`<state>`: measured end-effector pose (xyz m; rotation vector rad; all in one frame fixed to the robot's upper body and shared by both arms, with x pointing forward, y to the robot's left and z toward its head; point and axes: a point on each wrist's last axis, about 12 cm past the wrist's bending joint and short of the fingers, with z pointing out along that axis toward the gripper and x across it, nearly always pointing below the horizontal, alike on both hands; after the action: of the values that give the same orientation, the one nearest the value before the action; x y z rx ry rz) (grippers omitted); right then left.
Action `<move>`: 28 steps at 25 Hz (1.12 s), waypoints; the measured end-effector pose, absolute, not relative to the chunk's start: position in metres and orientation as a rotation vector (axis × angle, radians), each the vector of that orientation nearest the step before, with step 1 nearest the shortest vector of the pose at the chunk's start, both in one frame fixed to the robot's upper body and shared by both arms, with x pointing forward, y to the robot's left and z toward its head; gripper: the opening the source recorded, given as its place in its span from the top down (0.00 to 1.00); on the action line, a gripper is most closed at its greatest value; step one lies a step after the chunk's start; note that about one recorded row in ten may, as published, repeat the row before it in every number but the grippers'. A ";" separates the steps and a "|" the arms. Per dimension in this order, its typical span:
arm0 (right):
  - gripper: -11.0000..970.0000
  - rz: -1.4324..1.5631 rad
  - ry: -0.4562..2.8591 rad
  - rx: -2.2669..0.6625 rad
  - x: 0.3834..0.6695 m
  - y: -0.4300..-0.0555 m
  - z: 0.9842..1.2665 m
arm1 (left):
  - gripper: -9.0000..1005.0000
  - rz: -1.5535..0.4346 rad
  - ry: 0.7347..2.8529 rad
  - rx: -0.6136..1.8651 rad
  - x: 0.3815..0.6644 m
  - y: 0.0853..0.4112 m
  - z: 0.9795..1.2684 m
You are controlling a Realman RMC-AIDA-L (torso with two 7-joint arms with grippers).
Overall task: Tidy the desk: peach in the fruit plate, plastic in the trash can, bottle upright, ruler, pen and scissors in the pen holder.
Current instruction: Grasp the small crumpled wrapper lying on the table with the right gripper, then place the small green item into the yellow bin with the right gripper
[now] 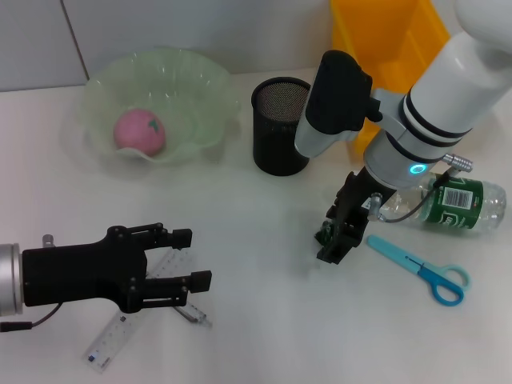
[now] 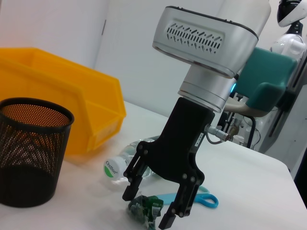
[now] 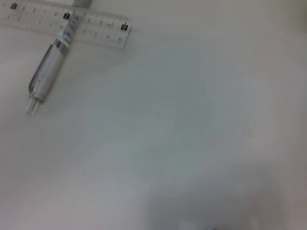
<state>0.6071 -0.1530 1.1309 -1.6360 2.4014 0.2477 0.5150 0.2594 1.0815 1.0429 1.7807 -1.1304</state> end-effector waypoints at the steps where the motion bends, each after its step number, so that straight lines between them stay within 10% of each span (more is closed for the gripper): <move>1: 0.23 0.248 2.401 -1.636 0.607 -0.153 1.131 | 0.24 -1.131 1.781 1.042 0.515 0.259 1.081; 14: 0.24 0.243 2.402 -1.604 0.608 -0.155 1.124 | 0.24 -1.124 1.775 1.012 0.516 0.263 1.083; 19: 0.45 0.249 2.419 -1.601 0.607 -0.156 1.121 | 0.24 -1.124 1.772 1.012 0.516 0.263 1.084; 28: 0.53 0.396 2.345 -1.434 0.603 -0.163 1.156 | 0.25 -1.122 1.769 1.011 0.516 0.265 1.085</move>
<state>0.6030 -0.1633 1.1561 -1.4336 2.3445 0.3960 0.5163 0.2647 1.0852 1.0109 1.7686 -1.1219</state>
